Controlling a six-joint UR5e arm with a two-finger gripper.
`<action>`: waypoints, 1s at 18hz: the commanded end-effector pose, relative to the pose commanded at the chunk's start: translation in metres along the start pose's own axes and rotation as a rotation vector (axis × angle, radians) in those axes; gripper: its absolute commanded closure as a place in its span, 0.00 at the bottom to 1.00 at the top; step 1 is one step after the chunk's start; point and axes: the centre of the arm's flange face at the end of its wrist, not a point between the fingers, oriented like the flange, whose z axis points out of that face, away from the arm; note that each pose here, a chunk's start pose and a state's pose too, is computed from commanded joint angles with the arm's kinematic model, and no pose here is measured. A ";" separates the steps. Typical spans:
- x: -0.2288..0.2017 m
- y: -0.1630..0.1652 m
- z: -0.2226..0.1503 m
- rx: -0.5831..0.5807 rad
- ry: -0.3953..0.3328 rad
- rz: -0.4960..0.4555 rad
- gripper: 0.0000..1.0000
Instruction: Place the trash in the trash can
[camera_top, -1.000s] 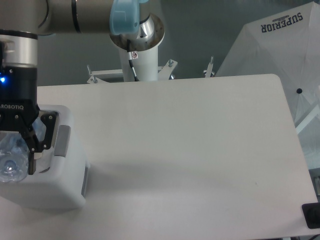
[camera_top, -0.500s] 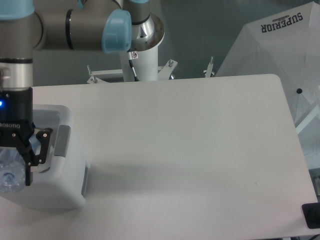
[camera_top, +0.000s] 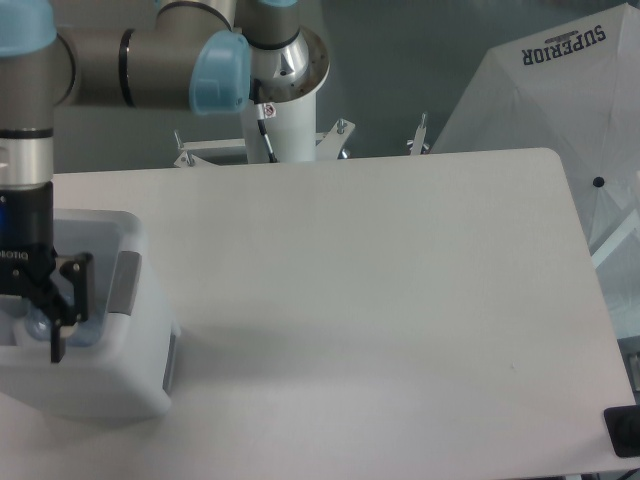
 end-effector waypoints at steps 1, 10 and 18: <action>-0.001 -0.001 -0.005 0.006 -0.002 -0.002 0.00; -0.152 -0.027 -0.014 0.020 -0.173 0.016 0.00; -0.240 0.000 -0.015 -0.086 -0.259 0.196 0.00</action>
